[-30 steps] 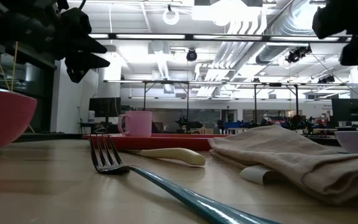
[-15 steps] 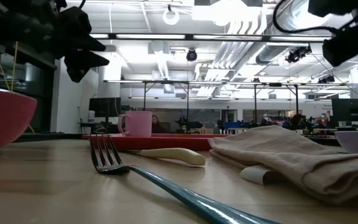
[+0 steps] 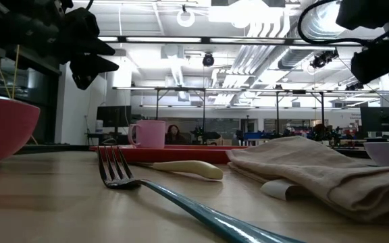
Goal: Set up tray
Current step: Put the light blue plate on the bottom left of the orange serving tray
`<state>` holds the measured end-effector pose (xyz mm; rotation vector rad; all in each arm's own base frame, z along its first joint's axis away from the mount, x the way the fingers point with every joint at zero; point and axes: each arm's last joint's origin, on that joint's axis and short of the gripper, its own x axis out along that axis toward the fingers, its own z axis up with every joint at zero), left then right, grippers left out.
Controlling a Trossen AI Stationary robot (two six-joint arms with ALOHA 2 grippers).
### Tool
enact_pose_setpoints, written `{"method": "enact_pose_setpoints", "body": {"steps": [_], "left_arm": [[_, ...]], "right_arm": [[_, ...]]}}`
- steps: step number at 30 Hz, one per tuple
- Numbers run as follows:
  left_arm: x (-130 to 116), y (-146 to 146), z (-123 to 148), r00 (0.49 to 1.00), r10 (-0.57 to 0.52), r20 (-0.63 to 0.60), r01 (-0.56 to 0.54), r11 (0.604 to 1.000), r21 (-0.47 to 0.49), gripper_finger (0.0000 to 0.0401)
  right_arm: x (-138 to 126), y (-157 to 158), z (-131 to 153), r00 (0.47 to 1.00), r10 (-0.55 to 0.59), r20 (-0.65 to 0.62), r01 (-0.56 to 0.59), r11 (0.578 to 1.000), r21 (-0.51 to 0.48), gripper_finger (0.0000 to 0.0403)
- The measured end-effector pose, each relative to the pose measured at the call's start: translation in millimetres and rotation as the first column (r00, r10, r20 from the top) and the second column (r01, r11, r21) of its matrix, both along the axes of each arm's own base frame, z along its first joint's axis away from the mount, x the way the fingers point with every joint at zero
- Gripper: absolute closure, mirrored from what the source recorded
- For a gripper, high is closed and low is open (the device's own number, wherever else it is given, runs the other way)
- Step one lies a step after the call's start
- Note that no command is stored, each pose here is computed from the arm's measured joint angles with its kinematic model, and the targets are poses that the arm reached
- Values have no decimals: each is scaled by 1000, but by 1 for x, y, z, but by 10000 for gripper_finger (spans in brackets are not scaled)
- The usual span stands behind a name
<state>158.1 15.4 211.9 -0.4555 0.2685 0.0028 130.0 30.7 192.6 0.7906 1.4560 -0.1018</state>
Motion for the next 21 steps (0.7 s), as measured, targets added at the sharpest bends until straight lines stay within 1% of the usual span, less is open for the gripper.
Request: {"method": "enact_pose_setpoints", "body": {"steps": [6, 11, 15, 21], "left_arm": [[0, 0, 0, 1000, 0, 0, 0, 1000, 0, 208], [0, 0, 0, 1000, 1, 0, -1, 1000, -7, 208], [0, 0, 1, 1000, 1, 4, -1, 1000, -11, 208], [1, 0, 3, 1000, 1, 22, -1, 1000, -9, 208]], "right_arm": [[-7, 4, -14, 998, -8, -62, 7, 1000, -6, 288], [-10, 6, -23, 998, 11, -67, -12, 1000, -14, 288], [-12, 5, -29, 997, 4, -76, -6, 999, -35, 288], [-14, 4, -33, 996, 3, -85, -7, 999, -49, 288]]}}
